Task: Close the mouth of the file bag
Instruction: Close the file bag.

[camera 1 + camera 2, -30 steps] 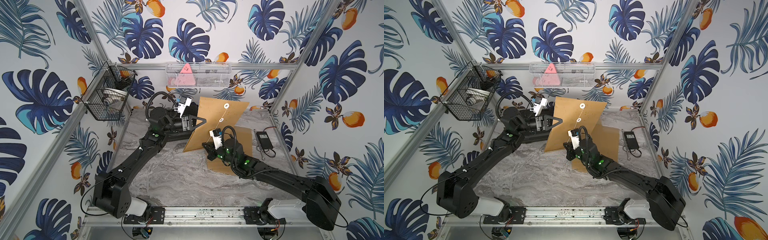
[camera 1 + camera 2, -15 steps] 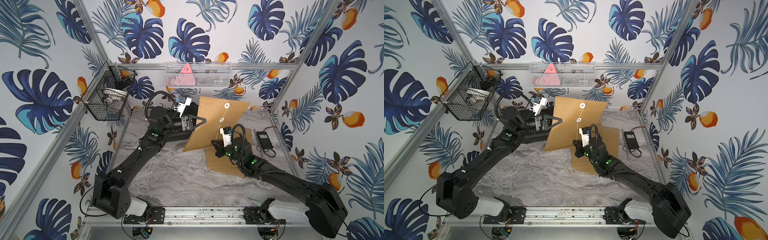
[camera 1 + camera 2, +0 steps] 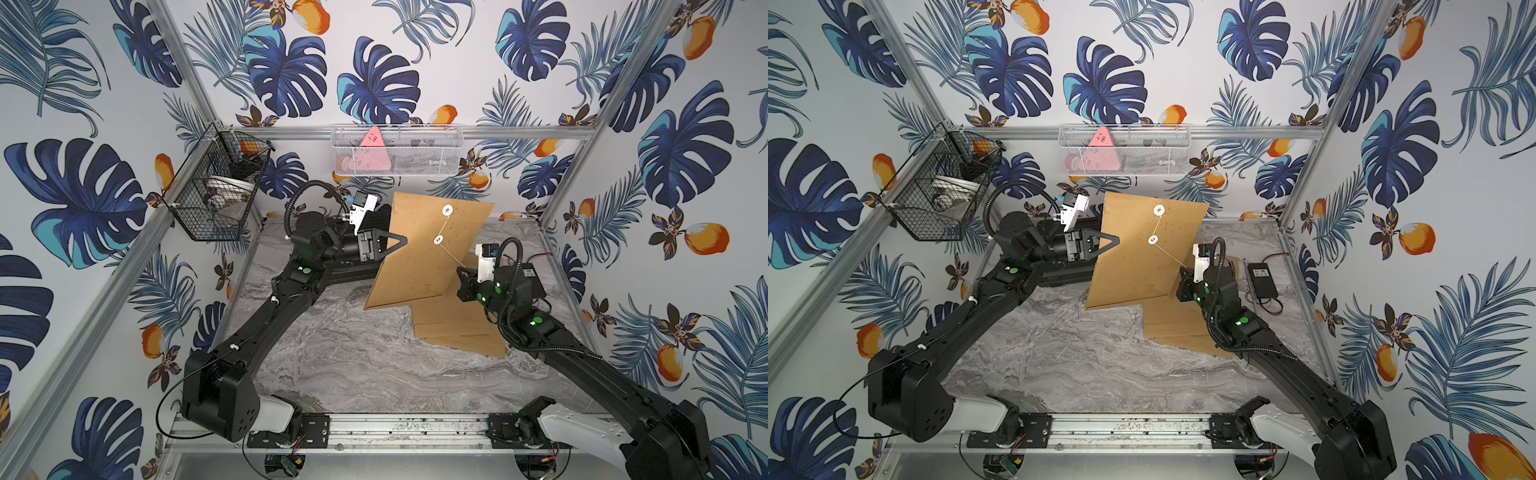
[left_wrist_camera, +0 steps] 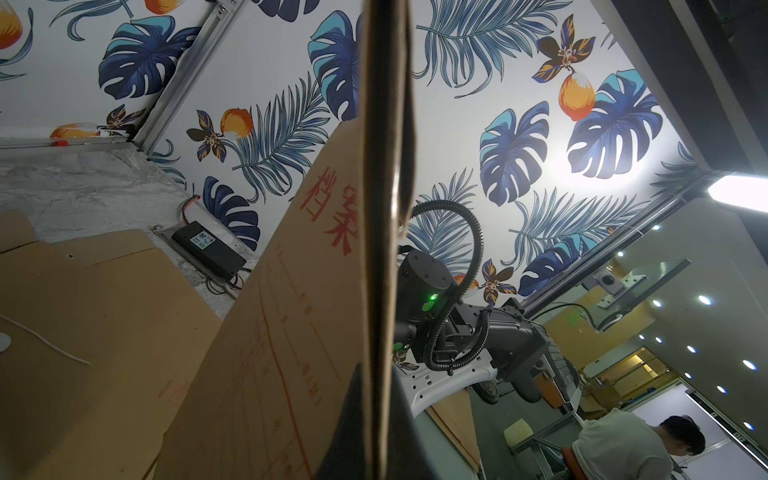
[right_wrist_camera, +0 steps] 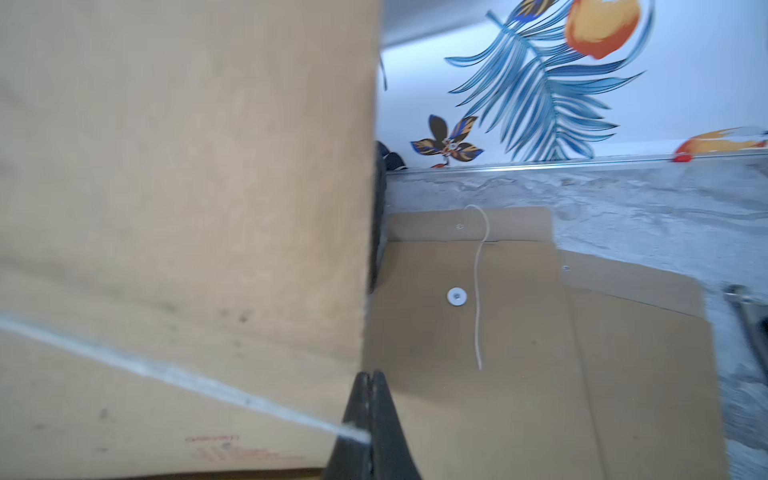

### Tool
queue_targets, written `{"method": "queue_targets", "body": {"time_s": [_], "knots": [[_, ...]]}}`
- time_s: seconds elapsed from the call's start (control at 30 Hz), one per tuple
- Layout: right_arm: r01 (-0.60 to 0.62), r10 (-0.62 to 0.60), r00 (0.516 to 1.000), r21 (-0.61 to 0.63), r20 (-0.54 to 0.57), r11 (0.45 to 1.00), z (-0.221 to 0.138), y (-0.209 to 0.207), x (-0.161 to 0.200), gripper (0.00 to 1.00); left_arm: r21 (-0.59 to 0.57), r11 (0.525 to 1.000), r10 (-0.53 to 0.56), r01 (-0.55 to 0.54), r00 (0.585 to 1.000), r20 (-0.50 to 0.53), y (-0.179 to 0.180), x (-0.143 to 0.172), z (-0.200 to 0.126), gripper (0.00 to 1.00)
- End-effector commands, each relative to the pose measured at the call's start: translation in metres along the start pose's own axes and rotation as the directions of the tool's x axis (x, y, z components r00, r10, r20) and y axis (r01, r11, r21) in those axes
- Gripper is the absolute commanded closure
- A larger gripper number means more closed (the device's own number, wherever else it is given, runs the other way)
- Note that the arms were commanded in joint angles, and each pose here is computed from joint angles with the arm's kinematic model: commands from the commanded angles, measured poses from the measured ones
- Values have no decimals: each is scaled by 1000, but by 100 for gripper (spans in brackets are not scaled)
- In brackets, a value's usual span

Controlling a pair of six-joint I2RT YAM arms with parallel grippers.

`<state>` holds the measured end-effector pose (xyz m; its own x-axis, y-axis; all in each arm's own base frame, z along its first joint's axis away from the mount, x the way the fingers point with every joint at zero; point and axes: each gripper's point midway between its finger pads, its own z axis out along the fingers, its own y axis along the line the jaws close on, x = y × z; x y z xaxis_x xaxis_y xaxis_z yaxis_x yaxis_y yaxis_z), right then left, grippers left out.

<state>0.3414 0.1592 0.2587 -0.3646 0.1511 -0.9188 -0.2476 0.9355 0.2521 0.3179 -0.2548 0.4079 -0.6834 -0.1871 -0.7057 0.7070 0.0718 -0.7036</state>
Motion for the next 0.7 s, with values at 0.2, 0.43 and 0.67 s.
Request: {"method": "queue_targets", "body": {"time_s": [0.2, 0.43, 0.67], "knots": [[55, -73, 988, 131, 133, 990, -18, -12, -55, 100, -27, 999, -17, 18, 1000, 7, 10, 4, -1, 100], [149, -175, 971, 160, 160, 976, -27, 4, -75, 100, -91, 996, -21, 20, 1000, -10, 22, 13, -4, 100], [198, -221, 965, 164, 140, 966, -27, 14, -85, 100, -127, 992, -11, 10, 1000, -9, 28, 16, -6, 100]]}}
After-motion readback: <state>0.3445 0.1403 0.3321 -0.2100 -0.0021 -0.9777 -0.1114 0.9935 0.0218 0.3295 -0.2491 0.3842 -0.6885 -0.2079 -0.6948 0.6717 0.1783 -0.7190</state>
